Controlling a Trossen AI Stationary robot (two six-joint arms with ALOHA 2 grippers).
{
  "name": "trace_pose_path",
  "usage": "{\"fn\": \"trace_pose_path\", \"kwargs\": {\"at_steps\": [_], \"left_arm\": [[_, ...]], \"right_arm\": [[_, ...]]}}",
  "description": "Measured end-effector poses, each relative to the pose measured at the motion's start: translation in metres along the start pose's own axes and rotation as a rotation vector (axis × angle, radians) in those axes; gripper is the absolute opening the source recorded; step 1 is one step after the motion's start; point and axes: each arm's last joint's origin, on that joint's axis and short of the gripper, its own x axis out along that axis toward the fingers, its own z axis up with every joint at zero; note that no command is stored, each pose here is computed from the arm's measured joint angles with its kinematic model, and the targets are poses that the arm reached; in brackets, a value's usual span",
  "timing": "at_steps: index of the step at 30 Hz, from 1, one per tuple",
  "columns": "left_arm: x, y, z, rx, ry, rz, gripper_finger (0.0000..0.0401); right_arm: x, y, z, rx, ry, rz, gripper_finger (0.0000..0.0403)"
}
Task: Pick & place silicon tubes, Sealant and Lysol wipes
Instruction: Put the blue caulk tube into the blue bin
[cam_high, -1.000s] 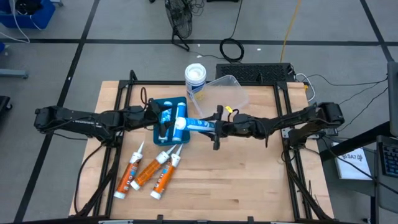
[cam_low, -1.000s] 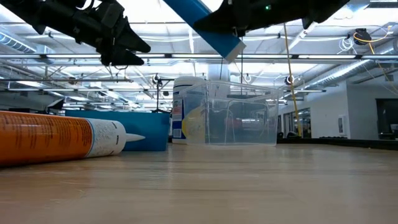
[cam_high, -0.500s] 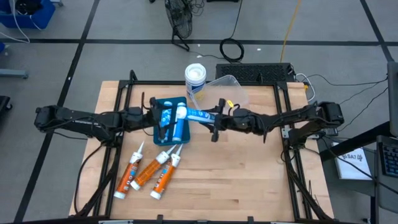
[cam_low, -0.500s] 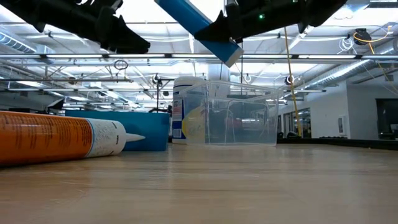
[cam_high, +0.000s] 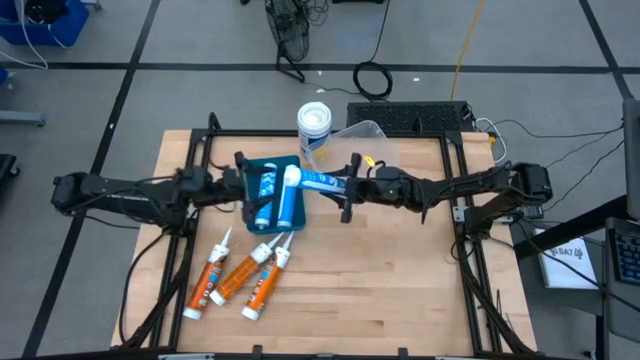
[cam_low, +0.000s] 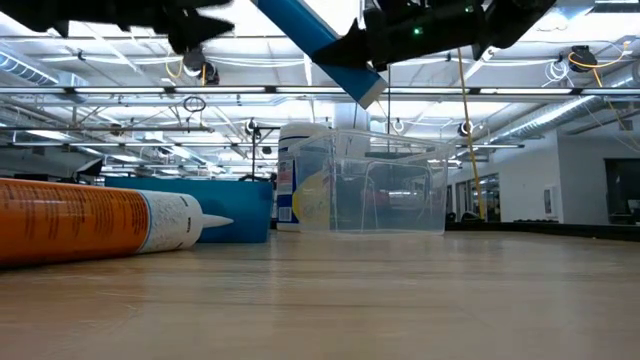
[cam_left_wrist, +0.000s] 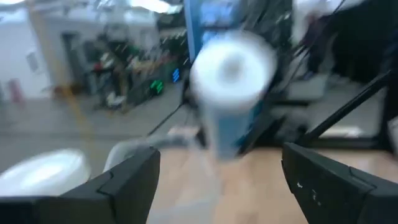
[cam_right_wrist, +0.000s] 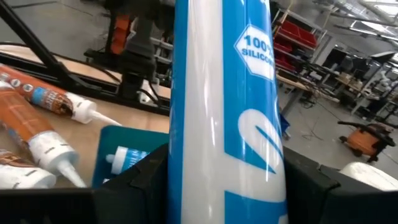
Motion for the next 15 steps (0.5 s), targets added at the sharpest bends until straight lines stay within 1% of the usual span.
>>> {"fn": "trace_pose_path", "kwargs": {"at_steps": [3,6,8,11,15], "left_arm": [[-0.009,0.0,0.009,-0.012,-0.055,-0.059,0.032],[-0.009,-0.001,0.007,-0.031,-0.061,-0.101,0.0312],[-0.007,-0.002,0.005,-0.033,-0.055,-0.108,0.0311],[-0.003,-0.002,0.005,-0.036,-0.083,-0.105,0.0313],[0.005,-0.004,0.005,-0.035,-0.121,-0.102,0.0318]], "right_arm": [[0.0,-0.002,-0.001,0.001,0.001,-0.007,0.021],[0.0,-0.005,0.002,0.006,-0.029,-0.02,0.021],[0.001,-0.007,0.004,0.012,-0.072,0.001,0.021],[0.003,-0.007,0.007,0.024,-0.146,0.035,0.021],[0.01,-0.003,0.003,0.024,-0.19,0.046,0.021]]}}
